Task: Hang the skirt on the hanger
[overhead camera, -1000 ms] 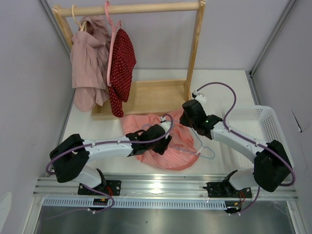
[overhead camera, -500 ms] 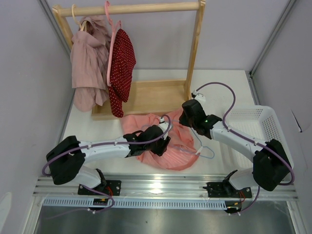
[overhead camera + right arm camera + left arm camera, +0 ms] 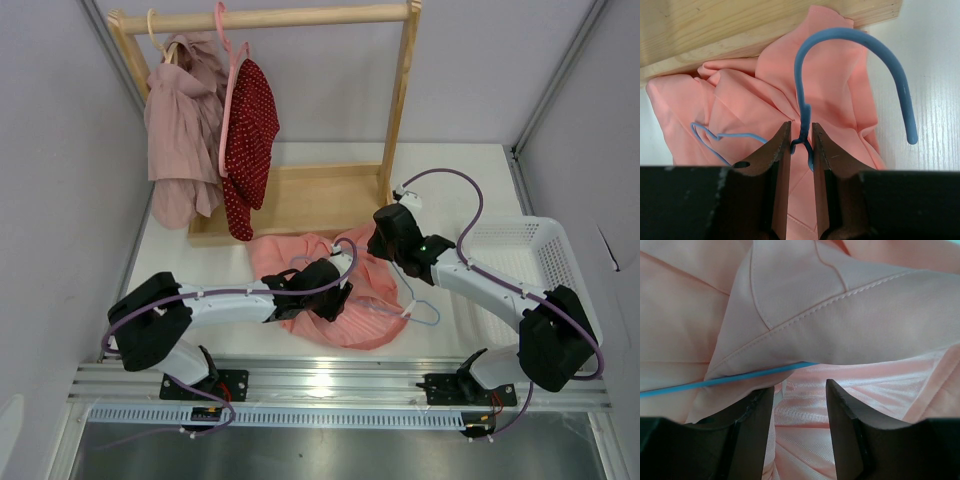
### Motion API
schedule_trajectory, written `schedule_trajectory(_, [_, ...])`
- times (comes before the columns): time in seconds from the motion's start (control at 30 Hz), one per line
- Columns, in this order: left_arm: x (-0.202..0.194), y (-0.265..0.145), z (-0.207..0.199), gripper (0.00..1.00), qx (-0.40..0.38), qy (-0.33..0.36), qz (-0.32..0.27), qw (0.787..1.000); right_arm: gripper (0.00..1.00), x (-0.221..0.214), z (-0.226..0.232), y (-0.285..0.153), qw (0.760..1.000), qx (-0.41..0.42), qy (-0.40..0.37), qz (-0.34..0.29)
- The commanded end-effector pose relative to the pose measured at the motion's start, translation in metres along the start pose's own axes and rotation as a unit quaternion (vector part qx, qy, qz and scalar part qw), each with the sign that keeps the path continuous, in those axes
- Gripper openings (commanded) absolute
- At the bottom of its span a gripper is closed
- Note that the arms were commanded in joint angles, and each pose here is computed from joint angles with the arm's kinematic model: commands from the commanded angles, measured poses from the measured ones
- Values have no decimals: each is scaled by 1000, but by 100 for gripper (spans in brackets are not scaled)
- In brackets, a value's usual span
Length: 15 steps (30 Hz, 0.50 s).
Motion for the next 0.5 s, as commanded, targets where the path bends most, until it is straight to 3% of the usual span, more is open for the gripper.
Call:
schedule_trajectory(0.0, [14, 1, -11, 51, -17, -4, -28, 999, 0, 16, 2, -4, 1000, 1, 2, -26])
schedule_trajectory(0.47, [10, 10, 1, 50, 37, 10, -32, 999, 0, 17, 2, -4, 1000, 4, 4, -26])
Point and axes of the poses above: each gripper's point midway between its finger pads, its own y axis out along the fingers, its own z axis along the line the jaws close on, x = y × z, the point moved 10 cm from there along -y, back along the fingers, and after that the axes turned 14 degrees about -y, right-handed, at the moved point
